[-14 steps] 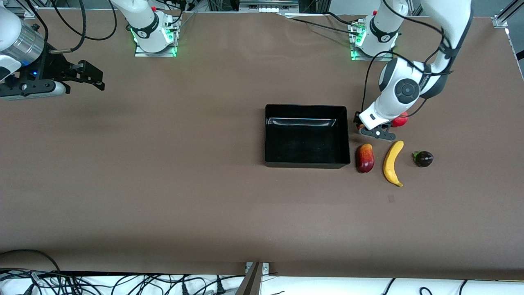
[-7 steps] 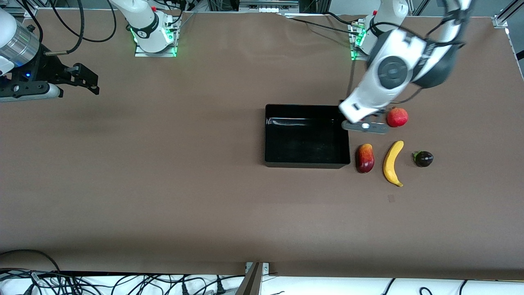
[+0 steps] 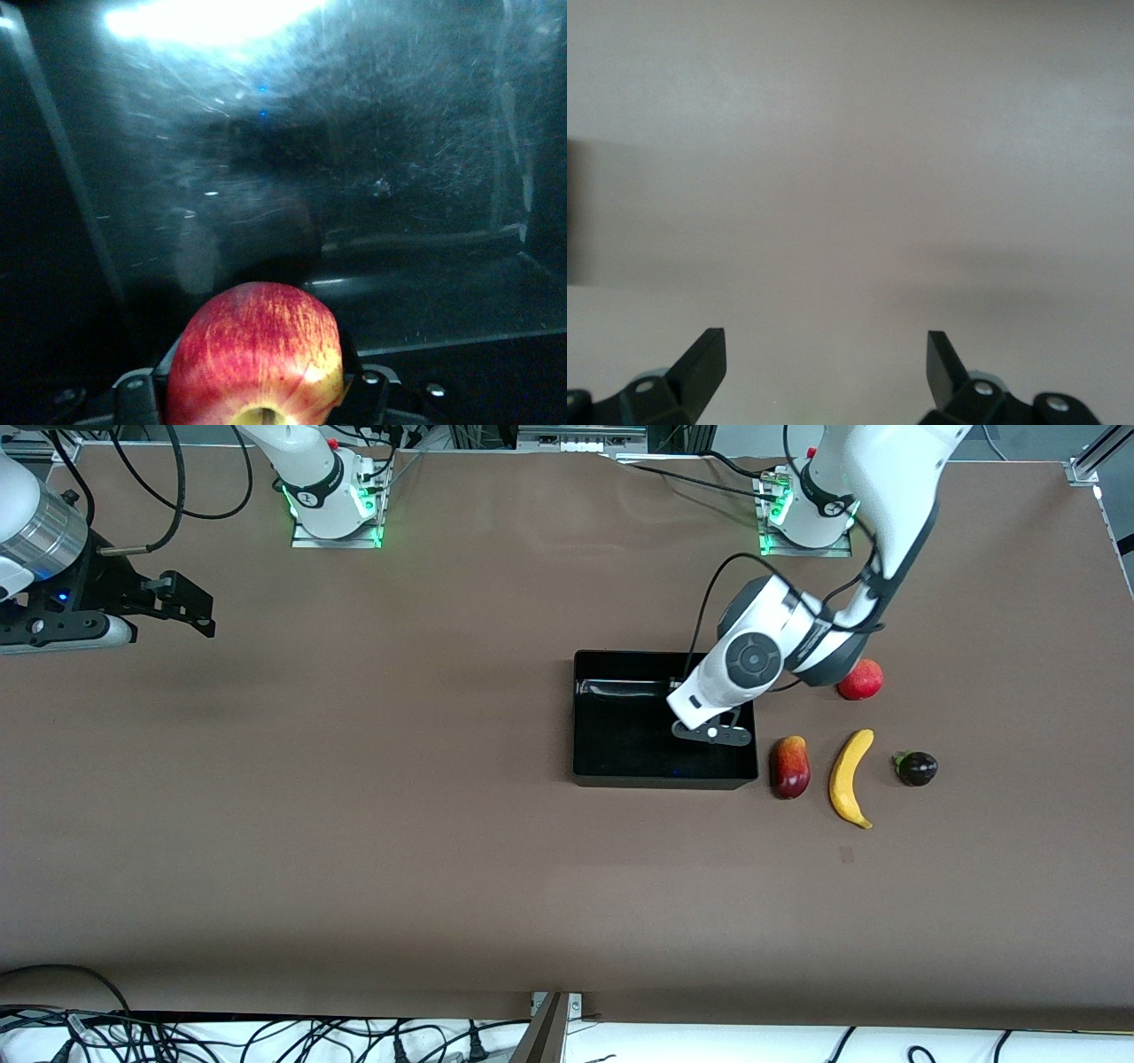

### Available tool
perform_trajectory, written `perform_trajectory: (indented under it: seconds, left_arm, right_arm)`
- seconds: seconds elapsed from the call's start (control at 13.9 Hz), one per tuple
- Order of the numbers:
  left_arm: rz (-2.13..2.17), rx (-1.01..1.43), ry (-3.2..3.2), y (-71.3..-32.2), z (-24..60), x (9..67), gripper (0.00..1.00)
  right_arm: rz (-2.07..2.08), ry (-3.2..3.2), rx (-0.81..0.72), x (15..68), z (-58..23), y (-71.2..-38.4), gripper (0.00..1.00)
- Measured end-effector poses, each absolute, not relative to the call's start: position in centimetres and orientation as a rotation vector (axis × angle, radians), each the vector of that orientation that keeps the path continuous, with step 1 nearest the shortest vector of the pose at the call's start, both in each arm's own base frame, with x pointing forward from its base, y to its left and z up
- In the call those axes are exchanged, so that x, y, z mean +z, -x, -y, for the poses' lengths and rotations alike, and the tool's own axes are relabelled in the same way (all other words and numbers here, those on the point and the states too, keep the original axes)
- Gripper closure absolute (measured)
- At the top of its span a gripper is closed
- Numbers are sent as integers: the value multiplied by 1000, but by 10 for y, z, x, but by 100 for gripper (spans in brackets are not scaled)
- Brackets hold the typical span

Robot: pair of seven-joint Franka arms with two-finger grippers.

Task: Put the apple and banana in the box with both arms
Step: 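Carry the apple over the box and open the left gripper, then move the left gripper to the yellow banana and grasp it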

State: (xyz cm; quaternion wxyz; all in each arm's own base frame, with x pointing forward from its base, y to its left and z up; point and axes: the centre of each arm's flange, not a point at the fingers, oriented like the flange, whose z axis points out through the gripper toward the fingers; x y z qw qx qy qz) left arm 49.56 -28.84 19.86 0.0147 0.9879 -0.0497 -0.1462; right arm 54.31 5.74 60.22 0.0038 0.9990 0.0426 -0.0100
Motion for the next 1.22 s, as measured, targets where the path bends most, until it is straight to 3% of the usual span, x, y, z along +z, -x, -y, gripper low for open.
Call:
perform_trajectory:
  seconds: [0.14, 0.36, 0.72, 1.01, 1.22]
  left_arm:
    - [114, -480, -3075, -493, 290, 187, 30]
    - [87, -508, -3106, -508, 288, 226, 3]
    - [173, -431, -3305, -576, 220, 375, 0]
    - [517, -400, -3177, -628, 97, 333, 0]
    - [563, -342, -3103, -637, 50, 269, 0]
  right_arm:
    - [-124, -3132, -28, 602, -54, -544, 0]
    - [-120, -3132, -23, 602, -53, -545, 0]
    - [-119, -3132, -21, 602, -53, -545, 0]
    - [-117, -3132, -20, 602, -52, -545, 0]
    - [-117, -3132, -20, 602, -52, -545, 0]
